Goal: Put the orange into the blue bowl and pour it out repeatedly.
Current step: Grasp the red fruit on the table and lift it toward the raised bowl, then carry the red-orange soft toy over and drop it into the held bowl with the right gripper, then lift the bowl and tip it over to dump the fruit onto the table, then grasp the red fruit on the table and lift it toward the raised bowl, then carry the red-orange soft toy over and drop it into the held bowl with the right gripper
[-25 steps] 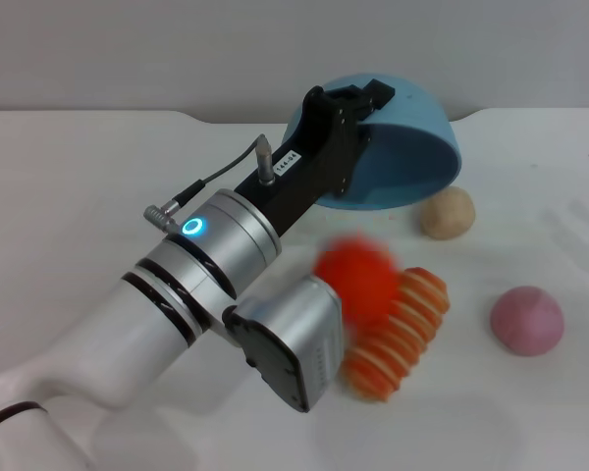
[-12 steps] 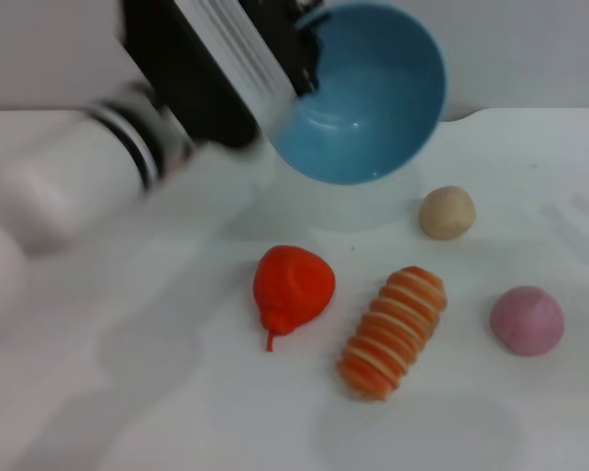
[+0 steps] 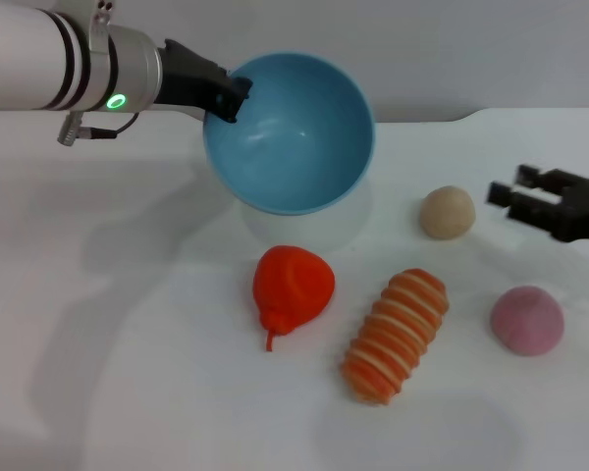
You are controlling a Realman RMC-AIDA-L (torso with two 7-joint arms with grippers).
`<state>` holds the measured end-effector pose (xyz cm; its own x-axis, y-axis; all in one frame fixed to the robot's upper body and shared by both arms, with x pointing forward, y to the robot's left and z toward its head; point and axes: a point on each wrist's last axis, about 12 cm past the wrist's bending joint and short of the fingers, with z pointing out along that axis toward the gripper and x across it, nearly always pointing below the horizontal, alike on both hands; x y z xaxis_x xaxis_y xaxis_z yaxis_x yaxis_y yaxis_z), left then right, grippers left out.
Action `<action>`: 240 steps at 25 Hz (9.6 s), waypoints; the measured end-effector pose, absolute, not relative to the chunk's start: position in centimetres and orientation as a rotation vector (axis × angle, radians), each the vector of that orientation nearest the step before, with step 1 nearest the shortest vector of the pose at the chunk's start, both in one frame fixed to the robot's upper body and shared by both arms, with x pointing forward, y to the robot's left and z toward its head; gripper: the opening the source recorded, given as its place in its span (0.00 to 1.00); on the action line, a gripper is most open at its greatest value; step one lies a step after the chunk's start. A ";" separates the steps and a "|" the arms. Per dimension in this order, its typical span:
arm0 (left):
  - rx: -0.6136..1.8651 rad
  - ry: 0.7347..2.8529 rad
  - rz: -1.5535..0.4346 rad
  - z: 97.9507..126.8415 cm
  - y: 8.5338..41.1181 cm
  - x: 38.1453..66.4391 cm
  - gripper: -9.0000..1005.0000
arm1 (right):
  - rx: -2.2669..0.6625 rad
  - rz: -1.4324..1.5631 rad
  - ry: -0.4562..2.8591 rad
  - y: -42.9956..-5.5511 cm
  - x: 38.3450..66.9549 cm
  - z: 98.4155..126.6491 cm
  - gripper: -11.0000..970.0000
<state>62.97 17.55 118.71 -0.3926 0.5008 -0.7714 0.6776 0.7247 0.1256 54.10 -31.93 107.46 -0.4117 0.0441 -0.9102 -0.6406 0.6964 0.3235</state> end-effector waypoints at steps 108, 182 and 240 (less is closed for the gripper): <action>1.112 1.757 0.039 117.5 13.6 63.3 0.01 | -0.215 0.867 1.582 -34.4 51.0 108.2 0.56; 0.885 2.141 -0.224 118.1 14.7 62.3 0.01 | -0.837 0.936 2.152 -19.1 59.8 106.2 0.70; 1.132 2.117 -0.278 117.3 9.9 60.5 0.01 | -0.762 1.089 1.663 -26.1 57.2 114.6 0.04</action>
<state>60.54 9.88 117.26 -0.3646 0.6414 -0.6751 0.7940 0.5929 0.1345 57.19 -26.07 114.60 -0.3338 0.0065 -0.9426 -0.8615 0.4037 0.3079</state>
